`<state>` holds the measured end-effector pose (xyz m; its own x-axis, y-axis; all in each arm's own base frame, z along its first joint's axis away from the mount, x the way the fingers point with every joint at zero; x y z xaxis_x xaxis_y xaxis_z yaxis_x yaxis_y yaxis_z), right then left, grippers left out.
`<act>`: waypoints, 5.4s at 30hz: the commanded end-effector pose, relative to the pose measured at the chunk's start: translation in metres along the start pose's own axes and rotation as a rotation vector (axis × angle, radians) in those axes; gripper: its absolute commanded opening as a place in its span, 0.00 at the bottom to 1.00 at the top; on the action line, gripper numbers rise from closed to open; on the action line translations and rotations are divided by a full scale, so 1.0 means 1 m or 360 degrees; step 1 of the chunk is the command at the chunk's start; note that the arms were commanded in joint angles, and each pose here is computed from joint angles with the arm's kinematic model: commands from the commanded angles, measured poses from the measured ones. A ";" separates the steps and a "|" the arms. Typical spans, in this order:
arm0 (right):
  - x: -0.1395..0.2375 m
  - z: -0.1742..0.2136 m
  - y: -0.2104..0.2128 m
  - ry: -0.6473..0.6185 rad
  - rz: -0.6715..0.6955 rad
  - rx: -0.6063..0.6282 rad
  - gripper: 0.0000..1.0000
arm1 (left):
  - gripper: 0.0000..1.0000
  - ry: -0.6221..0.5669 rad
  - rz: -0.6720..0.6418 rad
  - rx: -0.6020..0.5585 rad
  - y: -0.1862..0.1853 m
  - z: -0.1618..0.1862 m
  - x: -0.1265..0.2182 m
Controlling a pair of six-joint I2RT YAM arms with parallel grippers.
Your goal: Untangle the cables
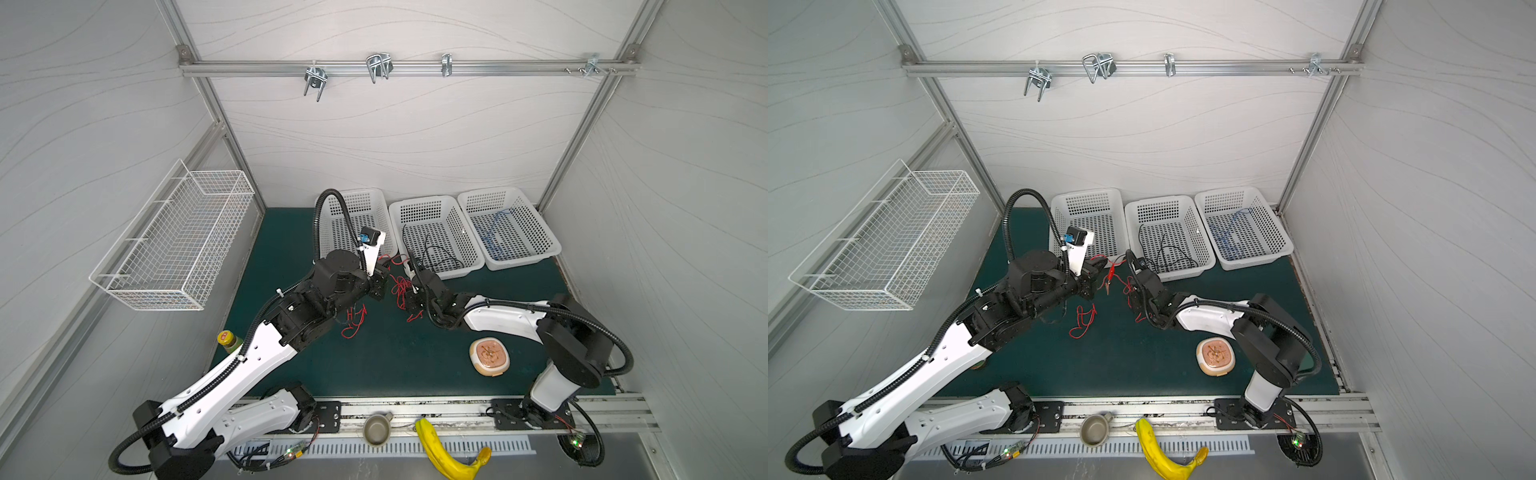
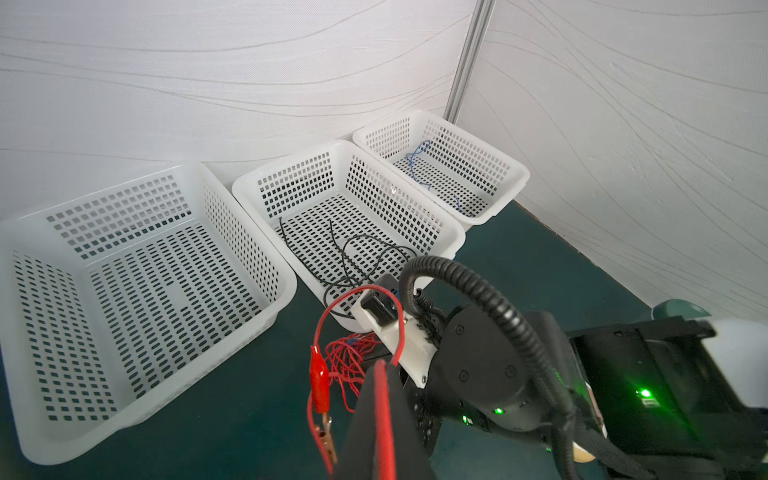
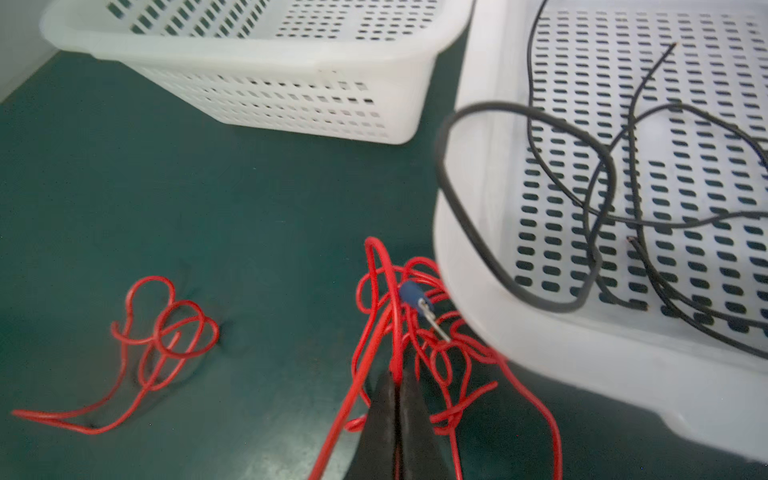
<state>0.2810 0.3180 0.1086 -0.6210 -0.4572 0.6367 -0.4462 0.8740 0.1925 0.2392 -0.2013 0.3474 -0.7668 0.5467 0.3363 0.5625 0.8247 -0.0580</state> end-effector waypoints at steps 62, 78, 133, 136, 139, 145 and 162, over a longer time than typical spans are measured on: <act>0.025 0.006 0.068 0.0026 -0.0398 0.0201 0.00 | 0.00 0.0278 -0.0627 0.0528 0.217 -0.015 -0.140; 0.054 -0.029 0.046 -0.0133 -0.0157 0.0196 0.00 | 0.57 0.0712 -0.0604 0.0685 0.202 0.104 -0.149; 0.128 -0.093 0.067 -0.0336 -0.0680 0.0055 0.06 | 0.00 0.0075 0.0280 0.0354 0.029 0.056 -0.065; 0.129 -0.093 0.058 -0.0359 -0.0599 0.0050 0.18 | 0.00 0.0062 0.0150 0.0349 0.039 0.048 -0.060; 0.140 -0.095 0.046 -0.0446 -0.0520 0.0033 0.31 | 0.00 0.0083 -0.0005 0.0324 0.052 0.043 -0.057; 0.164 -0.093 0.022 -0.0575 -0.0432 0.0020 0.38 | 0.00 0.0093 -0.0187 0.0265 0.069 0.029 -0.057; 0.131 -0.050 0.001 -0.0366 -0.0286 -0.0011 0.43 | 0.00 0.0047 -0.0760 0.0249 0.155 -0.026 -0.081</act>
<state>0.2282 0.2648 0.2321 -0.6655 -0.6321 0.3970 -0.5661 0.7741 0.2835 0.3784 -0.1398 0.3324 -0.9028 0.1818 0.3897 0.1860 0.9822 -0.0272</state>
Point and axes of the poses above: each gripper's point midway between its finger pads, its own x axis back along the fingers, its own y axis along the line the jaws close on, z = x × y, the point moved 3 cm from there along x, back along the fingers, and after that the axes turned 4 degrees about -x, right-handed, at the moved point
